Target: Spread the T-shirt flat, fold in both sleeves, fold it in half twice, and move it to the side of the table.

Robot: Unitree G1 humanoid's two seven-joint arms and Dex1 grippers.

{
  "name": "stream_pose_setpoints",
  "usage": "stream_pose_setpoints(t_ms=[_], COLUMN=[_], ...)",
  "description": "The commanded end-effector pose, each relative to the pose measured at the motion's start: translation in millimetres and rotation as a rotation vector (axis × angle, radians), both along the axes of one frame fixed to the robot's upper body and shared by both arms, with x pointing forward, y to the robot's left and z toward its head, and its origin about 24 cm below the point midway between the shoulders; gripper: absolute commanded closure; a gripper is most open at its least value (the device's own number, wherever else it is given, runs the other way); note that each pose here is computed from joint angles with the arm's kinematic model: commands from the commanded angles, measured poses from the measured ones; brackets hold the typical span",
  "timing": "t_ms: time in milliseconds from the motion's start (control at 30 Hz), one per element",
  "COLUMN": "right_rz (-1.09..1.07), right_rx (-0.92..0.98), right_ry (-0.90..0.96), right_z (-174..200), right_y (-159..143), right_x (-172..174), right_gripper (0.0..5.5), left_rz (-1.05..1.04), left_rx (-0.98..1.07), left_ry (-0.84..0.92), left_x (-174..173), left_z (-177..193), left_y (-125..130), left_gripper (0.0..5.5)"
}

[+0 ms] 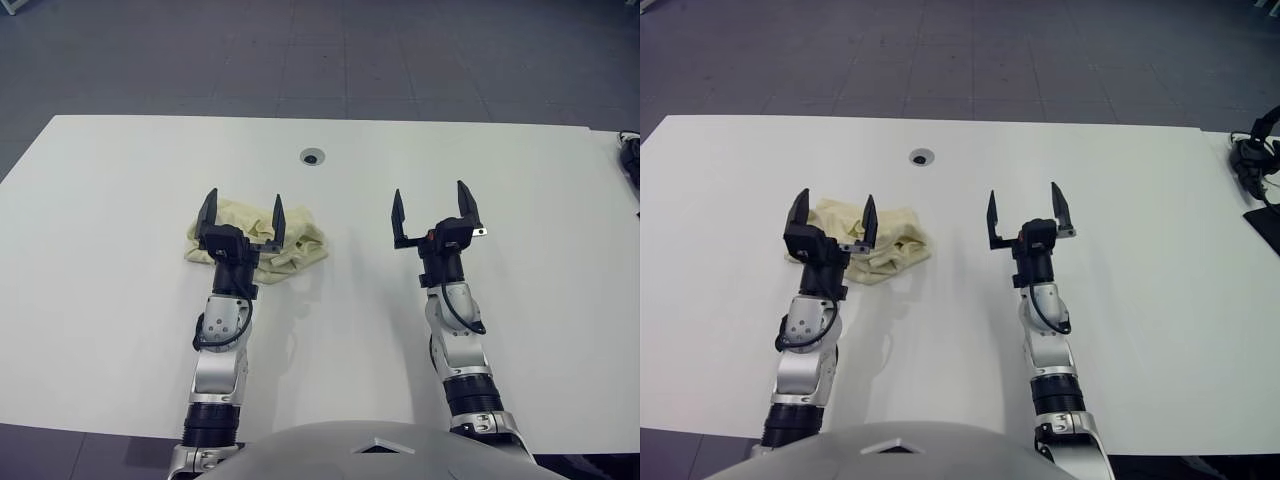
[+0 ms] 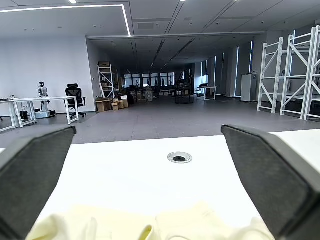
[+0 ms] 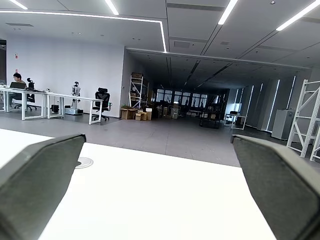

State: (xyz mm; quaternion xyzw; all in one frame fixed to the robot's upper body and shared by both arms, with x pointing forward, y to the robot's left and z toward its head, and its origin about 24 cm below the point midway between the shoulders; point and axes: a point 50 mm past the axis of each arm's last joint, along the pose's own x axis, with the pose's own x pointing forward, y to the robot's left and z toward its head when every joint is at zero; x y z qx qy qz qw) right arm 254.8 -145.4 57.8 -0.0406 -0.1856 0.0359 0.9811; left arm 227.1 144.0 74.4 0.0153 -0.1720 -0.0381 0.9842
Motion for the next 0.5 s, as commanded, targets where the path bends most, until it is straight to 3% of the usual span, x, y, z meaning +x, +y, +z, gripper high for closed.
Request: stream_pose_setpoints(t_ms=[33, 500], right_rz=[0.003, 0.005], right_rx=[0.004, 0.0], right_ry=[0.007, 0.013], right_z=[-0.6, -2.0], right_y=[-0.1, 0.3], right_x=[-0.4, 1.3], right_gripper=[0.1, 0.1], left_rz=[0.002, 0.003], left_rx=[0.012, 0.01], left_ry=[0.002, 0.003], left_x=[0.2, 2.4], left_z=[0.0, -0.5], left_y=[1.3, 0.5], left_gripper=[0.11, 0.11])
